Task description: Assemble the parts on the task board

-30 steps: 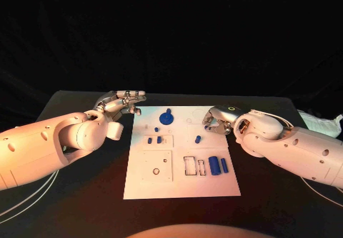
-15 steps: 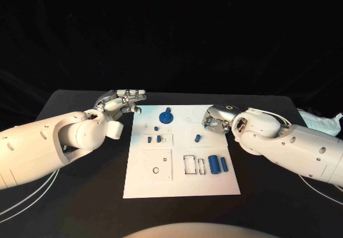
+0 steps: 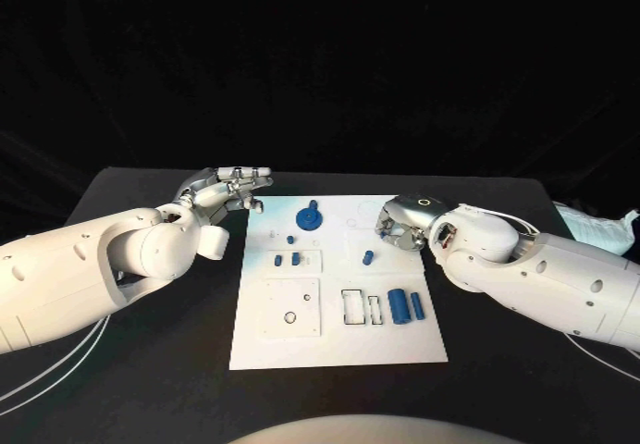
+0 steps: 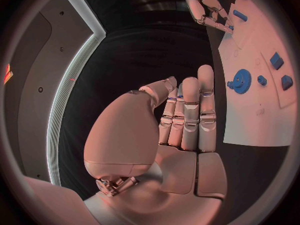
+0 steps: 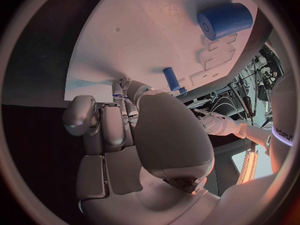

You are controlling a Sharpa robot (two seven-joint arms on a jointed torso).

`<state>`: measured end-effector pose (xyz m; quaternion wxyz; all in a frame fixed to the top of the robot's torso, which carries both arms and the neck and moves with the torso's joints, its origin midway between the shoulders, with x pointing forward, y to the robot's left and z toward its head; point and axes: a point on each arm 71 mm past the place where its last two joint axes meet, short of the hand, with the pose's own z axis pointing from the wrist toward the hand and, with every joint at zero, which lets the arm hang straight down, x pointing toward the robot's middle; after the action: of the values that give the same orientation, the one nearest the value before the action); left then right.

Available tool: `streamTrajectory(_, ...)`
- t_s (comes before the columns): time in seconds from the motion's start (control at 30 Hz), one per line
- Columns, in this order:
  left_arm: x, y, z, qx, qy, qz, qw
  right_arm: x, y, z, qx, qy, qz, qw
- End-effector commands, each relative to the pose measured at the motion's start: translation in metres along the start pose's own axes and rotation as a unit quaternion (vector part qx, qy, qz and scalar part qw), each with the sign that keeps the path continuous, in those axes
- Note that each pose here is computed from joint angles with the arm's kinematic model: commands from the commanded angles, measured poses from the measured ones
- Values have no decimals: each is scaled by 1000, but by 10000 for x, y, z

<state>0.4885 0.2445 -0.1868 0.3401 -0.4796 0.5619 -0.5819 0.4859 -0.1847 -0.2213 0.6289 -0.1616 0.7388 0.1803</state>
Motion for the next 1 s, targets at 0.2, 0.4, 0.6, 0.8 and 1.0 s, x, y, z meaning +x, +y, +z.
streamTrajectory(0.2,12,-5,2,3,9,-3,1000,-131,36,-61,6,-48,10,999)
streamTrajectory(0.4,6,-5,3,2,9,-2,1000,-243,18,-127,8,-60,27,998)
streamTrajectory(0.6,-1,-5,3,3,8,-2,1000,-339,129,-210,-8,-70,47,996)
streamTrajectory(0.8,1,-1,8,3,9,-3,1000,-371,490,-300,-60,-79,76,992)
streamTrajectory(1.0,25,6,13,3,12,-4,1000,-300,968,-378,-123,-72,103,984)
